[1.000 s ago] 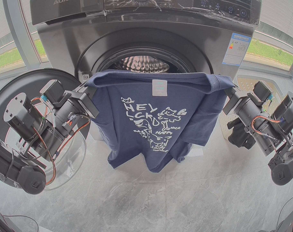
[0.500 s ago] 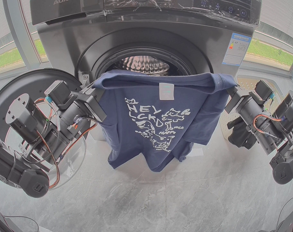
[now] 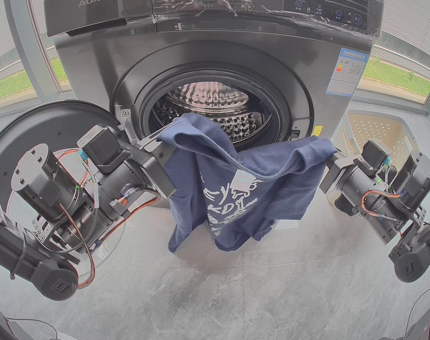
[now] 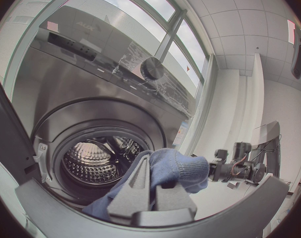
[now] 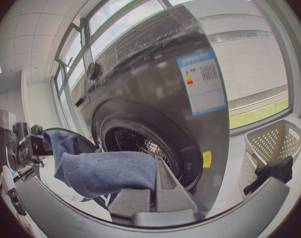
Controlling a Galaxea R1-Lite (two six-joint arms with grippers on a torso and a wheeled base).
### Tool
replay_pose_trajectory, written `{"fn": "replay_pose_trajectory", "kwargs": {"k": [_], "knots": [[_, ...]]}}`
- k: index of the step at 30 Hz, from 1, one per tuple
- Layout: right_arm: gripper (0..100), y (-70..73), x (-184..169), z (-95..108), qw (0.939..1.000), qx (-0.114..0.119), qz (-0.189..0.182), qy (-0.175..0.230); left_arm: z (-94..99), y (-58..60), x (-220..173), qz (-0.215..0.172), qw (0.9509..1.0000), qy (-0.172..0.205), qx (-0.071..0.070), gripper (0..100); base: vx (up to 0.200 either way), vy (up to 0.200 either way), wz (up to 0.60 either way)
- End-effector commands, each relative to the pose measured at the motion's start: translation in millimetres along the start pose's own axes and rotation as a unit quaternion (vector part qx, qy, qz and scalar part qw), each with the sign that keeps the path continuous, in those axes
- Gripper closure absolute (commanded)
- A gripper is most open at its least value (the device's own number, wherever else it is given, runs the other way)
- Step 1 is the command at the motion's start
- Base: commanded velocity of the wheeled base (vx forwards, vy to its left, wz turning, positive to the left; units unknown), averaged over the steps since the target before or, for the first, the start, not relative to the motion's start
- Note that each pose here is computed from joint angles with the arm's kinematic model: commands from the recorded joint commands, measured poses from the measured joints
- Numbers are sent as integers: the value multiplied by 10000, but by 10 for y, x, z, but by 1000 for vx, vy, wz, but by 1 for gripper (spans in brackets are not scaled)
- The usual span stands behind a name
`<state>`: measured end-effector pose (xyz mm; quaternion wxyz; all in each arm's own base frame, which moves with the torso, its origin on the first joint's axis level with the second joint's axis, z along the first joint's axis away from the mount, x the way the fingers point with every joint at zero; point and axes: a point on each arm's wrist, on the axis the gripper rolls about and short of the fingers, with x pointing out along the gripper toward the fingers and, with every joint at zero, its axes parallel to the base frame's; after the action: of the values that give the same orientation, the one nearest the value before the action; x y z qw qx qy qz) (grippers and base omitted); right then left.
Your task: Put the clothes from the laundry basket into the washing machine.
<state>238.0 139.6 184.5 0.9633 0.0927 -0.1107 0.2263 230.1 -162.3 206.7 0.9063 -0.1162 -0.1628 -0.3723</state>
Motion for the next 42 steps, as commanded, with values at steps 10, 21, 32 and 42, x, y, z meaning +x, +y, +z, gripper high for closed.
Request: {"fn": "replay_pose_trajectory", "kwargs": {"k": [10,21,32,42], "knots": [[0,165,-284,-791,9832,-53,366,1788,-30,-121,129,-373,9993,-62,-76,100,0,0,0],[0,306,-461,-1205,9604,-111,786,2671,7,-104,109,-305,9995,-108,-56,100,0,0,0],[0,342,-72,-1260,9726,-41,743,2200,29,-131,102,-369,9992,-140,-58,100,0,0,0],[0,586,164,-1366,9751,26,1173,1884,100,-139,86,-400,9989,-242,-39,100,0,0,0]]}}
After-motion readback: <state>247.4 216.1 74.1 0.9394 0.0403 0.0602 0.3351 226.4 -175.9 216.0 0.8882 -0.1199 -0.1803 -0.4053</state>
